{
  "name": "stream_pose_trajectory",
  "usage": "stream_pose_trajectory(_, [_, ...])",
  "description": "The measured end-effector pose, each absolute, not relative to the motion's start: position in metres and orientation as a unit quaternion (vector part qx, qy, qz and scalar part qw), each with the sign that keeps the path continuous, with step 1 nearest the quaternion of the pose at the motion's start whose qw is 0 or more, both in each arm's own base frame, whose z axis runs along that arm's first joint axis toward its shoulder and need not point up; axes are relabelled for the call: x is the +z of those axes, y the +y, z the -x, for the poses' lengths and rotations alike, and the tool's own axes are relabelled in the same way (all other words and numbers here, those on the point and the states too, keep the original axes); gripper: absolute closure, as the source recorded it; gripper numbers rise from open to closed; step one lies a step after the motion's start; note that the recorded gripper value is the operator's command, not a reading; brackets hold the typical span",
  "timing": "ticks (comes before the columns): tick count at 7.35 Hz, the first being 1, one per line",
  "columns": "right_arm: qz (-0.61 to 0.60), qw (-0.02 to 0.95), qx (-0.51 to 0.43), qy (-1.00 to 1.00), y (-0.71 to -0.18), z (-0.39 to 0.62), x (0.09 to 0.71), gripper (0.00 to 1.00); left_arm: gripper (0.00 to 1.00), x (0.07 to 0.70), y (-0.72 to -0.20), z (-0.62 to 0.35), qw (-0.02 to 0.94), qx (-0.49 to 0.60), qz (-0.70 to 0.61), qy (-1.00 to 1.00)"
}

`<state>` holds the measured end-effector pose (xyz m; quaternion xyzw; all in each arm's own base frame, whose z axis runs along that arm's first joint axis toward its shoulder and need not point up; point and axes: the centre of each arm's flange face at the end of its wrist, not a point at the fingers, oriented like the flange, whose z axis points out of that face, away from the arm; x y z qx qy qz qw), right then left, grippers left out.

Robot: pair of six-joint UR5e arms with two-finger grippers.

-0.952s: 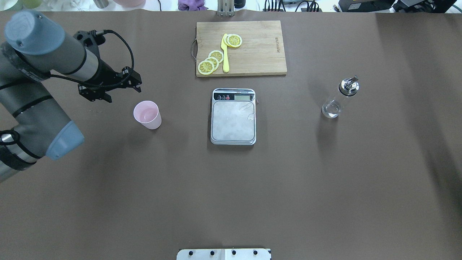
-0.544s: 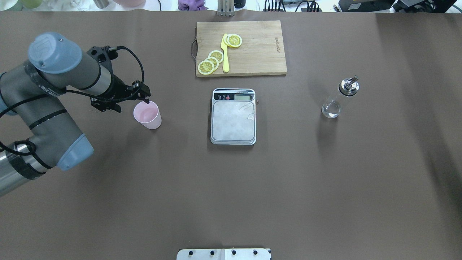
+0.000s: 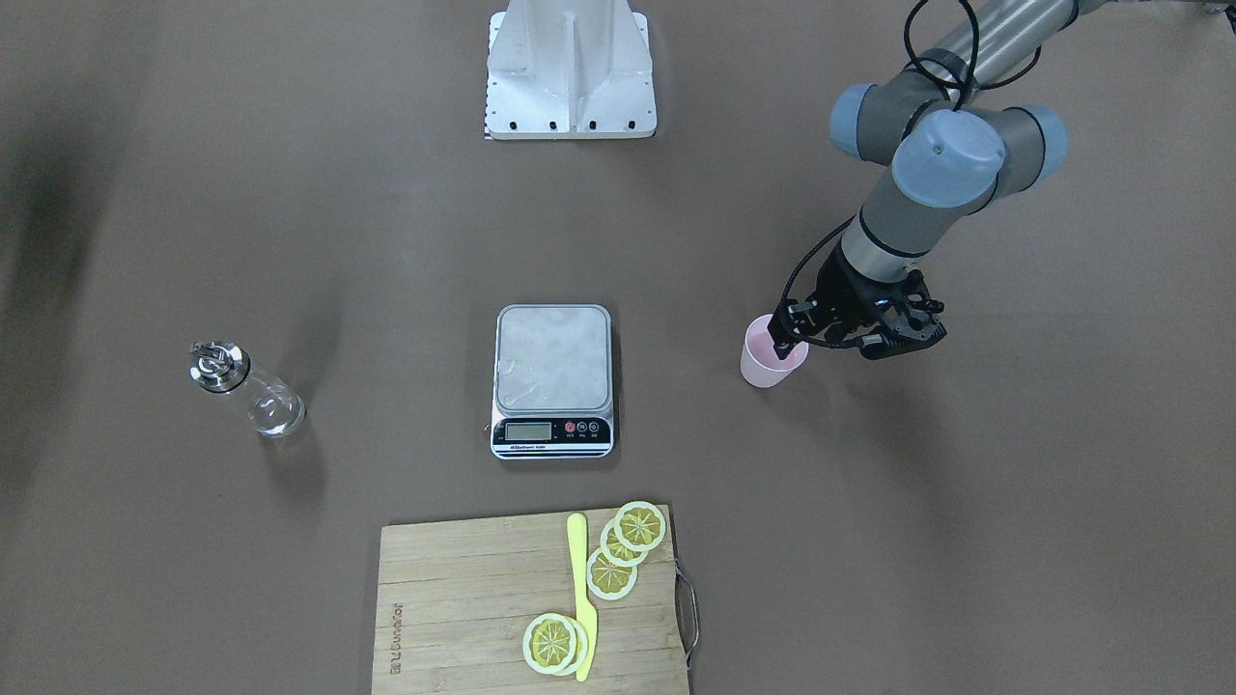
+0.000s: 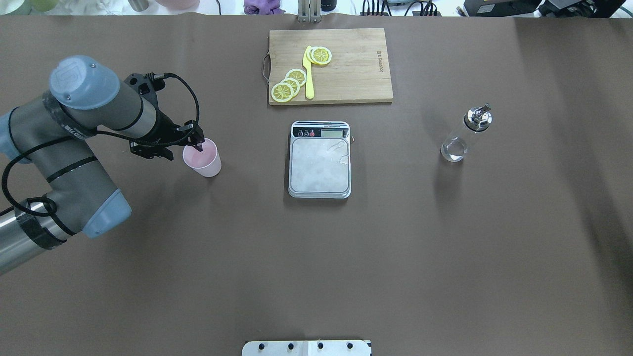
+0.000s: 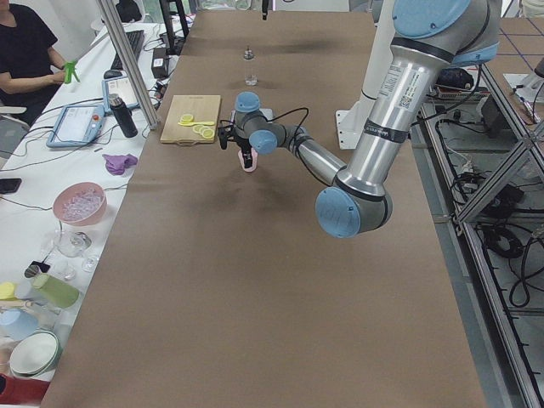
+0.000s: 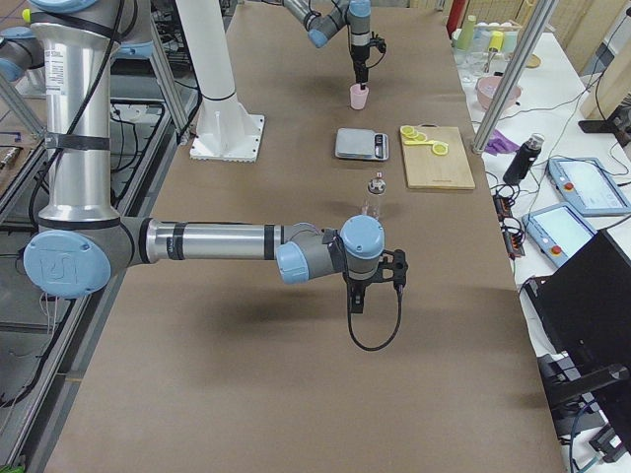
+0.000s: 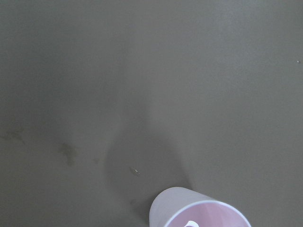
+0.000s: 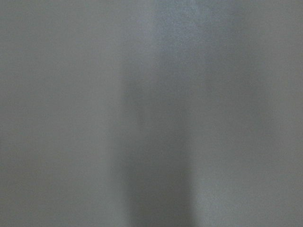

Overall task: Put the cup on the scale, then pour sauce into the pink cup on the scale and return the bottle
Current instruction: 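Reach the left gripper to the pink cup and grasp it, then lift the pink cup with the left gripper and lower it onto the scale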

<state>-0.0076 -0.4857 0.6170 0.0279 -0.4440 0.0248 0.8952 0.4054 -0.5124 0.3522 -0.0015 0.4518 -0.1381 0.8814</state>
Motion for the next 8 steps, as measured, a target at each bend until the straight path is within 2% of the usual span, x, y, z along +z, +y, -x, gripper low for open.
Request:
stream_pose_trajectory(3, [-0.027, 0.895, 0.026, -0.444, -0.486, 0.008, 0.618, 0.00, 1.00, 0.353, -0.509, -0.410, 0.882, -0.134, 0.005, 0.452])
stream_pose_trajectory(5, [-0.026, 0.896, 0.026, -0.443, -0.485, 0.008, 0.620, 0.00, 1.00, 0.348, -0.505, -0.404, 0.880, -0.130, 0.011, 0.457])
stream_pose_trajectory(8, [-0.025, 0.895, 0.026, -0.444, -0.486, 0.008, 0.619, 0.00, 1.00, 0.321, -0.518, -0.336, 0.866, -0.154, 0.046, 0.473])
